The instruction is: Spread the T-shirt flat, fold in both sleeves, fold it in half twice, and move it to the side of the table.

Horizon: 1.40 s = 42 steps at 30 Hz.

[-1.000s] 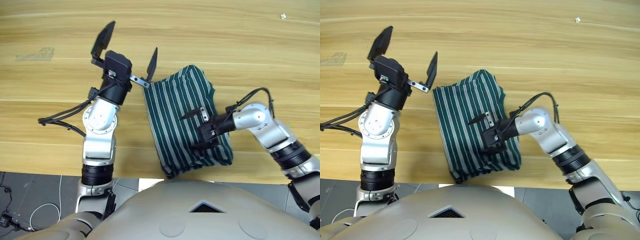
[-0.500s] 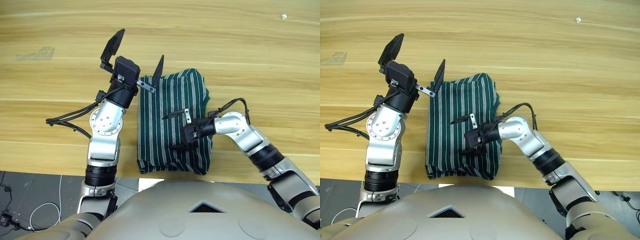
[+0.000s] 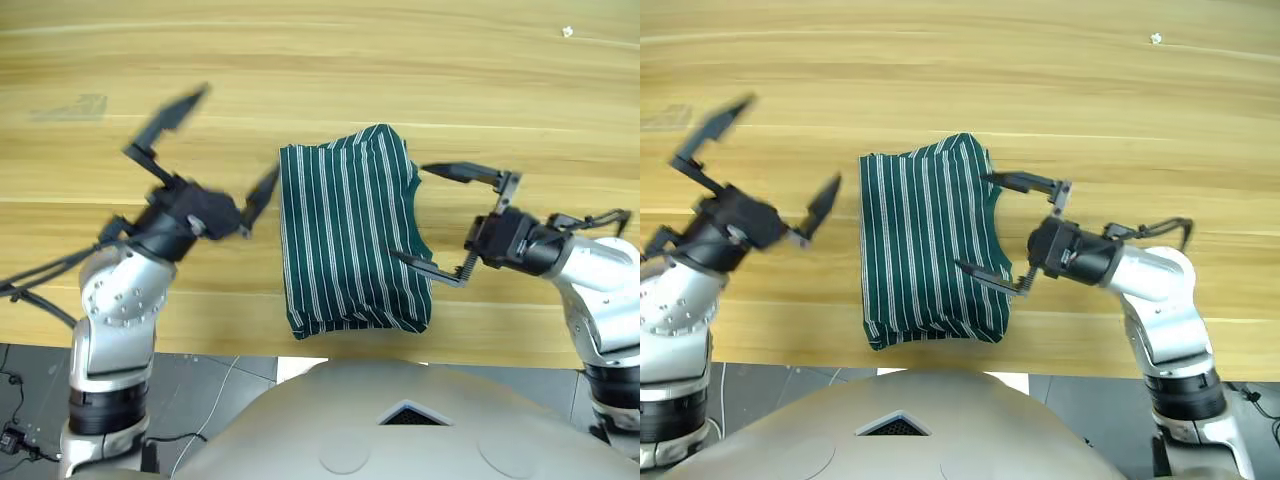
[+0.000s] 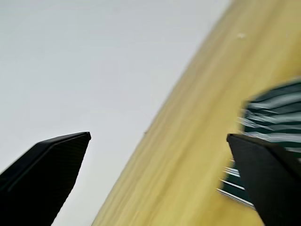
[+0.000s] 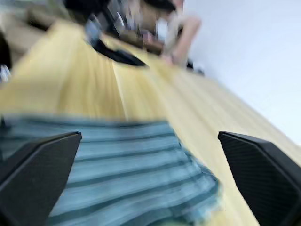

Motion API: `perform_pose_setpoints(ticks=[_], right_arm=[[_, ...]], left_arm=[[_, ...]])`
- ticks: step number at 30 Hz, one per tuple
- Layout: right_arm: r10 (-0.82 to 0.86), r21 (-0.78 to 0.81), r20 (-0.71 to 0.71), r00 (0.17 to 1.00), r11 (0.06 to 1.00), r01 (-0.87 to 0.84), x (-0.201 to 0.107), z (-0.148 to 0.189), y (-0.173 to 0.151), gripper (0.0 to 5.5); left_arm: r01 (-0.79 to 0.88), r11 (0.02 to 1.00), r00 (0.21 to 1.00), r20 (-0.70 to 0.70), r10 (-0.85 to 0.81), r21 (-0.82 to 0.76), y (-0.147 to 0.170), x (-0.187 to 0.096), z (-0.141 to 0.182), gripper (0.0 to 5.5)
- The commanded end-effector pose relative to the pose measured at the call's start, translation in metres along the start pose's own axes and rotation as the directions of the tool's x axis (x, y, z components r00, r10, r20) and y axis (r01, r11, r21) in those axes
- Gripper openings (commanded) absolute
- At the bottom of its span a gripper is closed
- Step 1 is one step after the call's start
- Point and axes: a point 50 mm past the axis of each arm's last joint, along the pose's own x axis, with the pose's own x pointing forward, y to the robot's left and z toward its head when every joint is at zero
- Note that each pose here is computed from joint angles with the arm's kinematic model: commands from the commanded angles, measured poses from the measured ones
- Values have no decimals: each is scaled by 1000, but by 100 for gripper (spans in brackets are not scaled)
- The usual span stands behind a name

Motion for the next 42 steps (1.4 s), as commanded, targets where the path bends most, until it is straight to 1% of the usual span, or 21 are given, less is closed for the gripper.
perform_pose_setpoints(ticks=[1, 3, 5, 8, 10, 13, 18, 22, 26, 31, 37, 42], right_arm=[[84, -175, -178, 980, 978, -115, -24, -17, 8, 539], [102, -275, -219, 970, 948, -162, -32, -22, 9, 539], [131, -335, -275, 952, 915, -223, -40, -30, 11, 539], [162, -376, -358, 920, 877, -300, -51, -44, 13, 539], [193, -372, -367, 910, 866, -334, -50, -50, 20, 539], [239, -355, -338, 910, 864, -358, -44, -50, 32, 539], [342, -296, -279, 897, 858, -419, -32, -51, 56, 539], [394, -228, -243, 886, 865, -447, -28, -51, 71, 539], [407, -188, -235, 883, 872, -452, -28, -51, 76, 539], [406, -192, -229, 885, 872, -450, -22, -54, 74, 539], [424, -203, -217, 879, 861, -465, -15, -55, 76, 539], [441, -205, -204, 874, 854, -478, -12, -53, 79, 539]], left_arm=[[306, 936, 952, -71, -298, 174, -40, -24, -14, 537], [387, 890, 922, -88, -377, 242, -46, -38, -18, 537], [446, 851, 894, -107, -434, 277, -51, -51, -20, 537], [523, 800, 851, -128, -509, 294, -59, -68, -20, 537], [540, 786, 839, -120, -530, 301, -61, -71, -18, 537], [555, 776, 828, -104, -551, 299, -64, -73, -17, 537], [584, 774, 798, 2, -603, 246, -86, -72, 1, 537], [591, 783, 795, 27, -606, 194, -93, -70, 1, 537], [608, 772, 786, -7, -618, 184, -94, -72, -13, 537], [623, 764, 779, -40, -626, 167, -99, -70, -31, 537], [647, 754, 759, -4, -651, 116, -108, -69, -29, 537], [669, 734, 737, 23, -675, 116, -111, -69, -24, 537]])
